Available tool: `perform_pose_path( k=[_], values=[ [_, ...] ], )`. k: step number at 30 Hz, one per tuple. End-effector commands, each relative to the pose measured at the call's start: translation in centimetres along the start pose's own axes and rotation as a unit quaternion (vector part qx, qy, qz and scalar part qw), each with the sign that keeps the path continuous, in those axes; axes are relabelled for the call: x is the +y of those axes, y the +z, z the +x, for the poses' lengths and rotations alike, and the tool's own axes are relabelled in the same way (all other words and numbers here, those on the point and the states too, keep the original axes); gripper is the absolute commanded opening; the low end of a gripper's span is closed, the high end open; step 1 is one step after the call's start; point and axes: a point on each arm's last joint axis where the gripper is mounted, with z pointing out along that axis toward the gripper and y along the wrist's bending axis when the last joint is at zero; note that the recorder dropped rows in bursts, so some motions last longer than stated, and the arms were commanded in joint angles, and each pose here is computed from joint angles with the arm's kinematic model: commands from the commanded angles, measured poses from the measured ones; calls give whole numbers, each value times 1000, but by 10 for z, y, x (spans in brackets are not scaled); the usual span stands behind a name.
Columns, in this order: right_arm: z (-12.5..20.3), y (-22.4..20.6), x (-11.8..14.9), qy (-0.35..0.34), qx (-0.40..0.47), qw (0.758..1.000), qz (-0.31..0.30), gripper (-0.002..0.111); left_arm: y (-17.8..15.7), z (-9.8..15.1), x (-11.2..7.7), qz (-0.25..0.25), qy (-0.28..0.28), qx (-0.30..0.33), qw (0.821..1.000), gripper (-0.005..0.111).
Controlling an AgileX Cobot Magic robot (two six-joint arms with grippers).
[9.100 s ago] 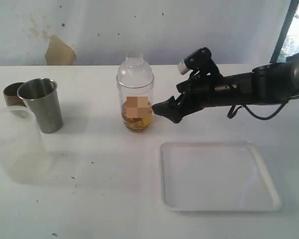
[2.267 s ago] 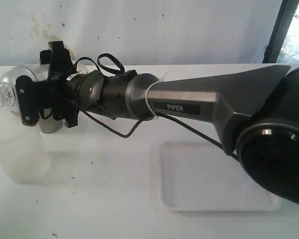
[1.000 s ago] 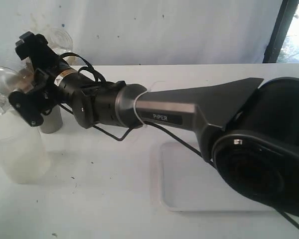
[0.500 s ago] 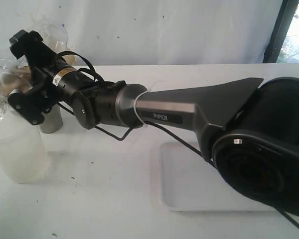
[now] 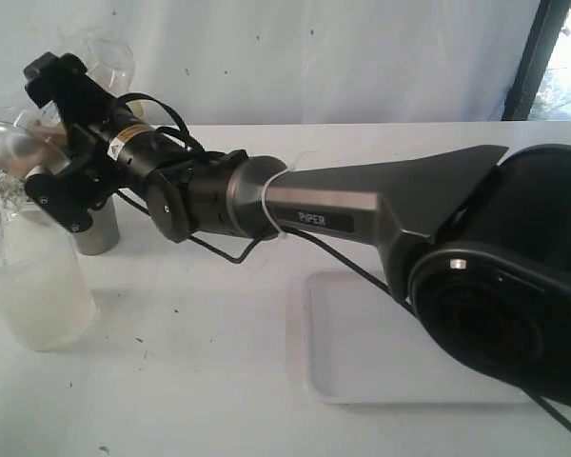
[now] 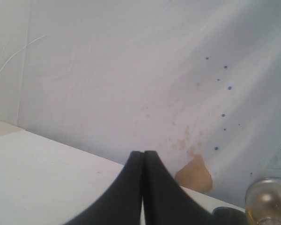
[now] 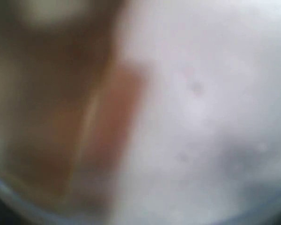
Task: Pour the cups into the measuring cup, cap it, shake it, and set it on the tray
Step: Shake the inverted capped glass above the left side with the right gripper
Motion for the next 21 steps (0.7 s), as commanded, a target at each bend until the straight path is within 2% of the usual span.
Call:
perform_pose_path(
  k=[1, 21],
  values=[
    [11, -1, -20, -21, 23, 998, 50, 0, -1, 1, 0, 2, 0, 4, 1000, 0],
    [14, 0, -20, -60, 15, 996, 64, 0, -1, 1, 0, 4, 0, 5, 1000, 0]
  ],
)
